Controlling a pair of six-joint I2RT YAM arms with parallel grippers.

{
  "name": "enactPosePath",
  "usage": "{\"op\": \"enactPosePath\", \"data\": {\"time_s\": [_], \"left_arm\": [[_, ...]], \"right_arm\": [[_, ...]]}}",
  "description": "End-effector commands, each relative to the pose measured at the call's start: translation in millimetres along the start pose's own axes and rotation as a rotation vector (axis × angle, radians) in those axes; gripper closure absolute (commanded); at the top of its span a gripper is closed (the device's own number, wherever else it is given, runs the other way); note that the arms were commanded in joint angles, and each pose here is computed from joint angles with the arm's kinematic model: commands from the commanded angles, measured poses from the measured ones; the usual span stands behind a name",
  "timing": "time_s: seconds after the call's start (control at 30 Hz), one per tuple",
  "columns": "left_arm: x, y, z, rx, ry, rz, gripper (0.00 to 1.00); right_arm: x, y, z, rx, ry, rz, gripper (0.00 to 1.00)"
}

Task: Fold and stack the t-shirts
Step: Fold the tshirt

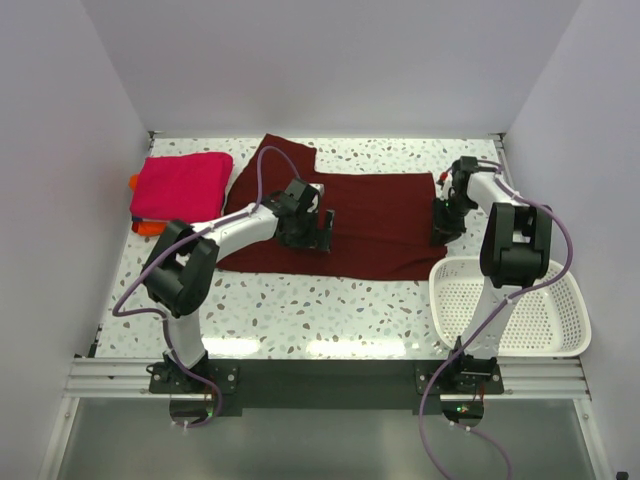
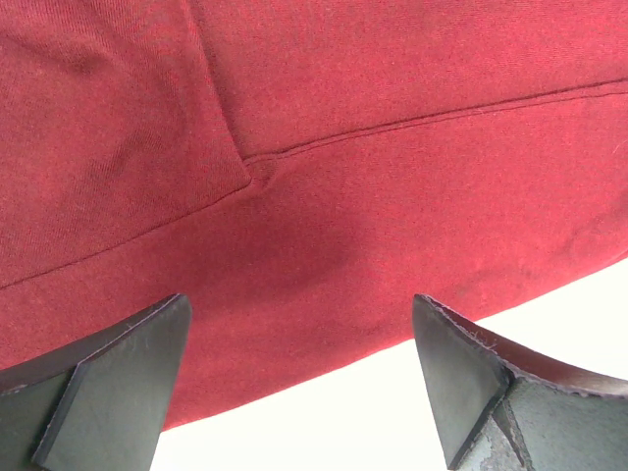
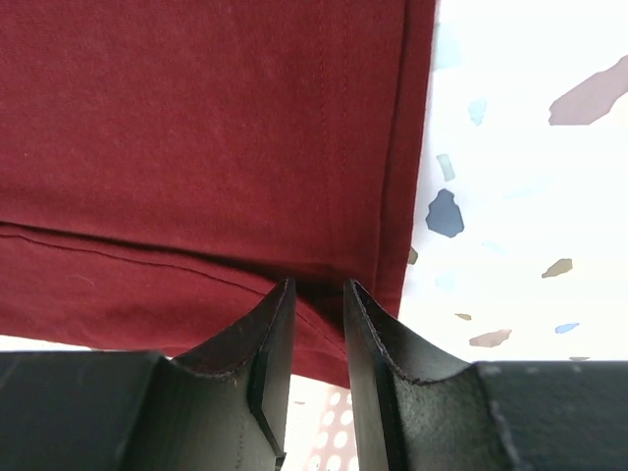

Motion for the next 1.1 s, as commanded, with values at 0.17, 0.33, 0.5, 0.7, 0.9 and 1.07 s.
{"op": "enactPosePath", "data": {"time_s": [0.17,0.33,0.5,0.7,0.9,1.07], "left_arm": [[-10.9,-8.9,-2.2,0.018,0.012,-0.072,0.00],[-11.9,-8.8,-2.0,0.018,0.009,-0.076,0.00],[-12.1,-8.7,-1.7,0.017,0.006,-0.074,0.00],[-11.8,-7.8,-1.4,0.017,0.003,-0.068,0.00],[-11.2,-7.5,-1.1,0.017,0.001,-0.067,0.00],[-11.4,-7.7,-0.6,0.018,-0.005,-0.067,0.00]], "right_arm": [[-10.4,6.2,3.4,-0.021,-0.060,0.015,0.70],[-8.9,8.5,5.0,-0.027,-0.084,0.028,0.71],[-3.1,10.7,4.8,-0.024,-0.094,0.058,0.74],[0.2,10.6,4.6,-0.023,-0.092,0.075,0.77],[2.8,9.4,4.8,-0.021,-0.093,0.089,0.84],[3.4,8.4,5.5,-0.023,-0.099,0.100,0.95]]}}
Point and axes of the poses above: each gripper's point midway between its finger pads, its own x axis out along the fingers, its own z axis along the line the jaws close on, y = z × x, the point moved 9 cm from there along -x, back along the fingers, and after that the axes turned 13 degrees about x, right-handed, at the moved point
